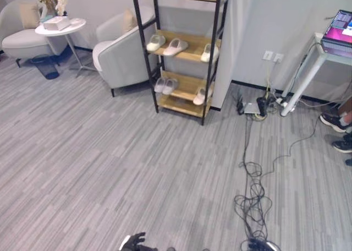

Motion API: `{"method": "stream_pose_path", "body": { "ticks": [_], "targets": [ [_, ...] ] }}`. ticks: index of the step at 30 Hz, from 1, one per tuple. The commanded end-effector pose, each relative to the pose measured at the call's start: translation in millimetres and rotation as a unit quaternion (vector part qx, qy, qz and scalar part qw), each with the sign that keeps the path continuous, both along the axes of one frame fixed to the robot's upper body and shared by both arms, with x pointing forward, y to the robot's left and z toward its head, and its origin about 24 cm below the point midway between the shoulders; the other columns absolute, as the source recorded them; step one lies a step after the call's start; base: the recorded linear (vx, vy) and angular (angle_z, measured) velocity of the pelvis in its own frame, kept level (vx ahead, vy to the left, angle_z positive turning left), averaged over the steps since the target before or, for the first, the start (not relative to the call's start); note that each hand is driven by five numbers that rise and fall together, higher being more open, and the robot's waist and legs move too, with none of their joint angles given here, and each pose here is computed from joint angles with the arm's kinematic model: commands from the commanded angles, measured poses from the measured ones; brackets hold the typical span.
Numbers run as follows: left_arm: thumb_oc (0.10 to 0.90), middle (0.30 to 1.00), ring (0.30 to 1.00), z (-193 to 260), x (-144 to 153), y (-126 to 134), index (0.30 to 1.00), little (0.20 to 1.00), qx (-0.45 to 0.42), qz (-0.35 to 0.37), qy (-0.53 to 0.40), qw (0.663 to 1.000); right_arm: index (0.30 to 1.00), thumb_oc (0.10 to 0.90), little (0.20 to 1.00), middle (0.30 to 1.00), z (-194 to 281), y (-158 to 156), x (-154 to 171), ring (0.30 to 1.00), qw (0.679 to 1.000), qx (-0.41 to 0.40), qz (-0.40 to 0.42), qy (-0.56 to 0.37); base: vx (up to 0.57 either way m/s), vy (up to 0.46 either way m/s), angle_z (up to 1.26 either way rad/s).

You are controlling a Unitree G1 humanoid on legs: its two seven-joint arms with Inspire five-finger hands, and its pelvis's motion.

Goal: Arrange the slippers neatly on the shoe rack.

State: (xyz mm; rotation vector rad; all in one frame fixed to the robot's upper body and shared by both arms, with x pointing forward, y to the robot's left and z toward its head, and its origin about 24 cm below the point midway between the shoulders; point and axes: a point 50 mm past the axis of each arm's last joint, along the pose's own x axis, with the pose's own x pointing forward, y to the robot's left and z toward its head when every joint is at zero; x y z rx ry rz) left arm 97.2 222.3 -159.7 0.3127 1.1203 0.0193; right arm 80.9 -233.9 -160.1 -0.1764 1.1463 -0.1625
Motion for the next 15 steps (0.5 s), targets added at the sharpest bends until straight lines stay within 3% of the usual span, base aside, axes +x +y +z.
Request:
{"method": "stream_pose_path", "body": {
  "ticks": [1, 15],
  "targets": [
    [0.8, 0.9, 0.9, 1.6, 14.3, -5.0, 0.9, 0.9, 0.012, -0.026, -0.011, 1.0, 0.9, 0.8, 0.9, 0.9, 7.2, -15.7, 15.7, 0.9, 0.999, -0.032, 0.01, -0.022, 0.0, 0.0, 0.0],
    [0.8, 0.9, 0.9, 0.5, 14.1, -8.8, 0.9, 0.9, 0.006, -0.029, -0.006, 1.0, 0.9, 0.8, 0.9, 0.9, 7.2, -19.2, 13.3, 0.9, 0.999, -0.034, 0.001, -0.016, 0.02, -0.031, 0.0]
  ]
}}
